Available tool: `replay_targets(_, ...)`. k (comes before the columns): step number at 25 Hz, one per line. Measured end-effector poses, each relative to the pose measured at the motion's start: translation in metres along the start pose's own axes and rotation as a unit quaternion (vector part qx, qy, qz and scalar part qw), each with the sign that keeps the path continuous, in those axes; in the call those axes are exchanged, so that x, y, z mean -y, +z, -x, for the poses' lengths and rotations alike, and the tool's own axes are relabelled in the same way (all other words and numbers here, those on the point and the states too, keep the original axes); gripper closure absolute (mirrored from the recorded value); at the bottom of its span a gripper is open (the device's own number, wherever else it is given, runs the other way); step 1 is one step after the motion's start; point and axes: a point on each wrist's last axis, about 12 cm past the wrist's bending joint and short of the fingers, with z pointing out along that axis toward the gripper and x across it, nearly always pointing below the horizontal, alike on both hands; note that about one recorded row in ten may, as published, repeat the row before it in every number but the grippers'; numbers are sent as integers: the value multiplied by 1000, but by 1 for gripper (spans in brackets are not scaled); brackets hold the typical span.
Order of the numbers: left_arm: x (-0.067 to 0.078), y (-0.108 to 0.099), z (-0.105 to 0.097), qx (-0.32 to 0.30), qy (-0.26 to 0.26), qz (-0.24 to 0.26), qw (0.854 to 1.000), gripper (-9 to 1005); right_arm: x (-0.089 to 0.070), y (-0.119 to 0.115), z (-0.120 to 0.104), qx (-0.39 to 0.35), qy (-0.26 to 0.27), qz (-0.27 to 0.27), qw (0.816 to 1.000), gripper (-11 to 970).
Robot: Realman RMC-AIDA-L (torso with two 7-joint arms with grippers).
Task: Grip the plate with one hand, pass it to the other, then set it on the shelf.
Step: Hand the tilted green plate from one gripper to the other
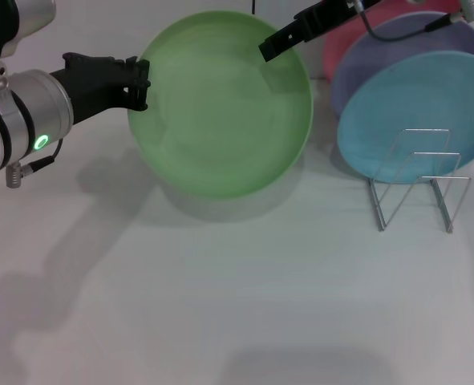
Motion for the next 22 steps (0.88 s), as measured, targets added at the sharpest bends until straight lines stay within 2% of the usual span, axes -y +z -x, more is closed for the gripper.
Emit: replay_targets(22, 0, -1, 0, 2, -1, 1, 1000, 960, -7, 8, -3, -13, -10, 5, 1000, 124)
